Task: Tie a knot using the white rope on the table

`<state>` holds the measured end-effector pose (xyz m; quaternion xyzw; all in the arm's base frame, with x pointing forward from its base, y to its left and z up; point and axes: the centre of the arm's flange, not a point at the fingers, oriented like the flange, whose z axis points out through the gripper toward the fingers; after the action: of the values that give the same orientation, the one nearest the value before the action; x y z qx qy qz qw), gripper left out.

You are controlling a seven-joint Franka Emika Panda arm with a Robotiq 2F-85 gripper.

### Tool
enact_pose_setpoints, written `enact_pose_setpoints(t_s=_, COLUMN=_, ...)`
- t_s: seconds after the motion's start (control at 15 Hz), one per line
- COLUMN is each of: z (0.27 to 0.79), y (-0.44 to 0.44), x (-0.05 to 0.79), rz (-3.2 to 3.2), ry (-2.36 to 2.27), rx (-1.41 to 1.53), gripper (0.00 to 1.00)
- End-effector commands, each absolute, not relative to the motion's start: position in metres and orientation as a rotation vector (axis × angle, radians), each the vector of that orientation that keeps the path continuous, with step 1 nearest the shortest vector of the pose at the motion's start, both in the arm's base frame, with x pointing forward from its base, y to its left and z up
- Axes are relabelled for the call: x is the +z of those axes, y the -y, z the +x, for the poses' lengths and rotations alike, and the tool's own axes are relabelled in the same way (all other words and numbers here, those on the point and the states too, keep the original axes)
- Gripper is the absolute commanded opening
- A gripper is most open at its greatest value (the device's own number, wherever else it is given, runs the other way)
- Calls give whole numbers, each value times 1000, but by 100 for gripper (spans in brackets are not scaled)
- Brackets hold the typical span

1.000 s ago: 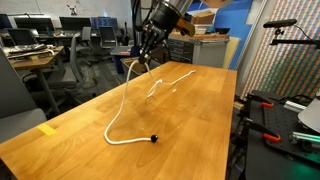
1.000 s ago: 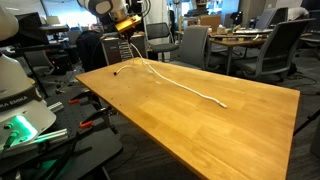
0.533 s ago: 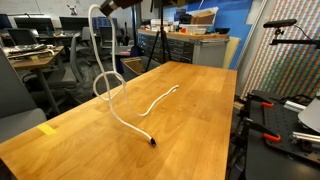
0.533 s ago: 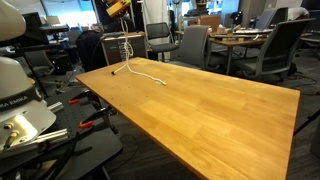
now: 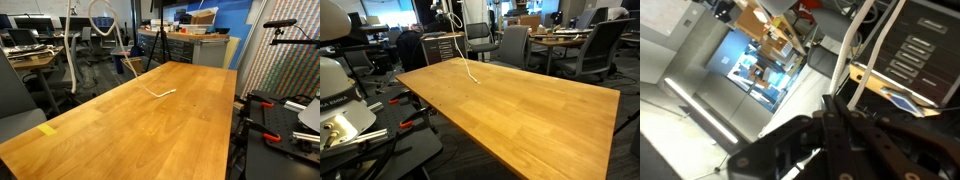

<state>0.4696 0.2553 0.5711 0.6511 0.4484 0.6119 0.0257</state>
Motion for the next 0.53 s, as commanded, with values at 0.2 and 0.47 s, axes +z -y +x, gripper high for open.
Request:
enact_pose_setpoints(t_s=0.2, z=376, y=-171, x=691, rz=1609, ry=-1243, rx=2297, gripper=1)
enact_pose_setpoints(t_s=0.47, z=335, y=-109, x=713, rz=1677, ry=-1341, rx=2087, gripper=1)
